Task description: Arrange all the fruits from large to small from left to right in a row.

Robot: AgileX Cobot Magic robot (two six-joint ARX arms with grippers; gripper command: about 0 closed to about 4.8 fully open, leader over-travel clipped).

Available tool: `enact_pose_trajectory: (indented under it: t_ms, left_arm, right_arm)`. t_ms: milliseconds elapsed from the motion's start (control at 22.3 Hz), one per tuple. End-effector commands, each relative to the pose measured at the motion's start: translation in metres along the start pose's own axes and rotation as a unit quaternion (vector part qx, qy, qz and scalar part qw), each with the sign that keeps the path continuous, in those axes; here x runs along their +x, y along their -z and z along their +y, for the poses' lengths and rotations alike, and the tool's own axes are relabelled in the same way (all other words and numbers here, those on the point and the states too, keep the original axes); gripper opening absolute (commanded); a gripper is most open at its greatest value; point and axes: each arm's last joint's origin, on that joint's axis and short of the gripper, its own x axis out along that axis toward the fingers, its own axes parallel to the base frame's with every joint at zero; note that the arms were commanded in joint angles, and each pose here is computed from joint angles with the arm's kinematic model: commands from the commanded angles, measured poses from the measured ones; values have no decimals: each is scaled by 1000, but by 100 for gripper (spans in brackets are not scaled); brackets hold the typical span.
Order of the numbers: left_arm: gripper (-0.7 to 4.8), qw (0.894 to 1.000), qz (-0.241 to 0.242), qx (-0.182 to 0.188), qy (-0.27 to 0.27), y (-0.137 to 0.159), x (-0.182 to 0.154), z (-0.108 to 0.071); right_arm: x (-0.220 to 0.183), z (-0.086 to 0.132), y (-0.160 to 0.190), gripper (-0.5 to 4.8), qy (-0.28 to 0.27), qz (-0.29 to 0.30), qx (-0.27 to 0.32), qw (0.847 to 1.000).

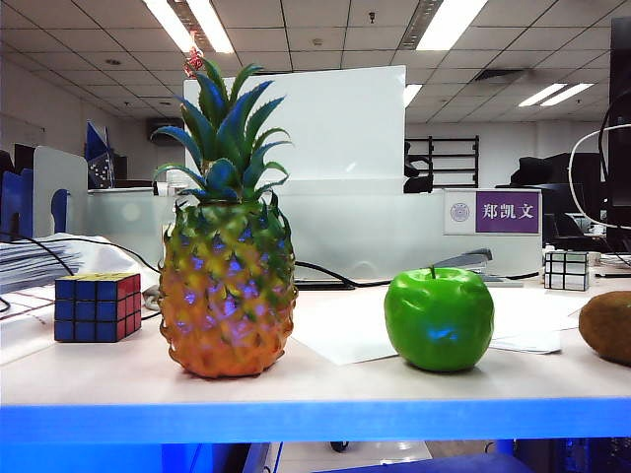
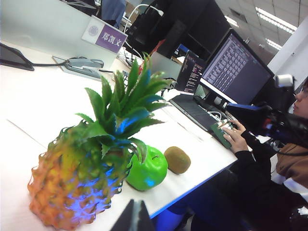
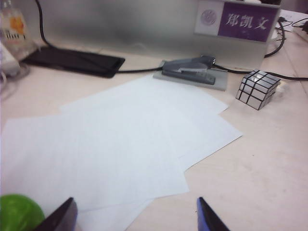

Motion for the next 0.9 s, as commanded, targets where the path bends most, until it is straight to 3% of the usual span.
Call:
enact_pose_trajectory:
  t_ms: [45,225,404,899]
  left_arm:
    - [-1,1000,-3,10,2,-1,0,-1]
    - [6,1000,-2,10,4,-1,0,-1]
    - [31,1000,0,8,7,-1,0,-2]
    - [31,1000,0,10,9,-2,0,-2]
  right_arm:
    - [14,10,9,479,-13,60,-18,998]
    - [35,22,24,479,8,134,-55,989]
    - [51,23,34,479,19,171,-61,983]
    - [61,20,39,479,91,187,-71,976]
